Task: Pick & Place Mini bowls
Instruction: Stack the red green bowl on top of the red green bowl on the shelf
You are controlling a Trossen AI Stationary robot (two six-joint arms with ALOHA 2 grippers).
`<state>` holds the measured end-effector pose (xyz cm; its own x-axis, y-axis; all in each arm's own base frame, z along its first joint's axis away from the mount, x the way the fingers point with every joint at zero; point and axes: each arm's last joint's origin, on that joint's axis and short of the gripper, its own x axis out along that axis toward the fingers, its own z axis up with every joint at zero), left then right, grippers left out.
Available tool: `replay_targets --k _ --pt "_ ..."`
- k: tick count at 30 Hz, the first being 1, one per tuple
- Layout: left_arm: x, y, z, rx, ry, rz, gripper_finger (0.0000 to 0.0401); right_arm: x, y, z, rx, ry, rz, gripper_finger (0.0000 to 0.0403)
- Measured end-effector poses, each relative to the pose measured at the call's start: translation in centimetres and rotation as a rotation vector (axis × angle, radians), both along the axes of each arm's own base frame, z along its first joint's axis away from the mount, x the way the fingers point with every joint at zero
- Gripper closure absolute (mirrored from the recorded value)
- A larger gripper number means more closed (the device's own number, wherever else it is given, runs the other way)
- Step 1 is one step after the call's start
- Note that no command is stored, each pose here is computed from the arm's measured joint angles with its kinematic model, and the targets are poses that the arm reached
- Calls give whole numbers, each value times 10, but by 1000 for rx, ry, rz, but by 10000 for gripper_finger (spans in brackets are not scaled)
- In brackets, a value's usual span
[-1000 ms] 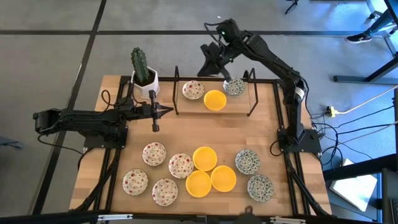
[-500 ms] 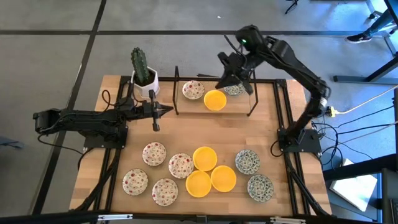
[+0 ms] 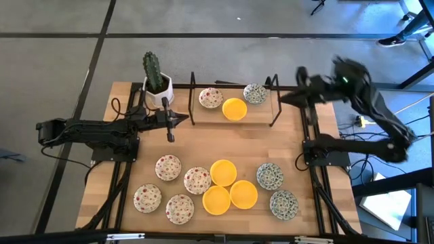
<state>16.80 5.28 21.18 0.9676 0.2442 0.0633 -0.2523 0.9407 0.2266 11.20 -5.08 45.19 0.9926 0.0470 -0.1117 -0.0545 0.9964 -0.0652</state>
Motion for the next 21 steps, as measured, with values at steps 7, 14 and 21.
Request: replay_targets --k 7,14,21 --pt "0 0 4 34 -34 2 399 -29 17 -84 14 -195 -54 395" --pt "-1 0 9 54 -87 3 392 -21 11 -161 91 -254 -67 394" --pt "-1 0 11 100 -92 8 397 -12 9 -197 76 -256 14 398"
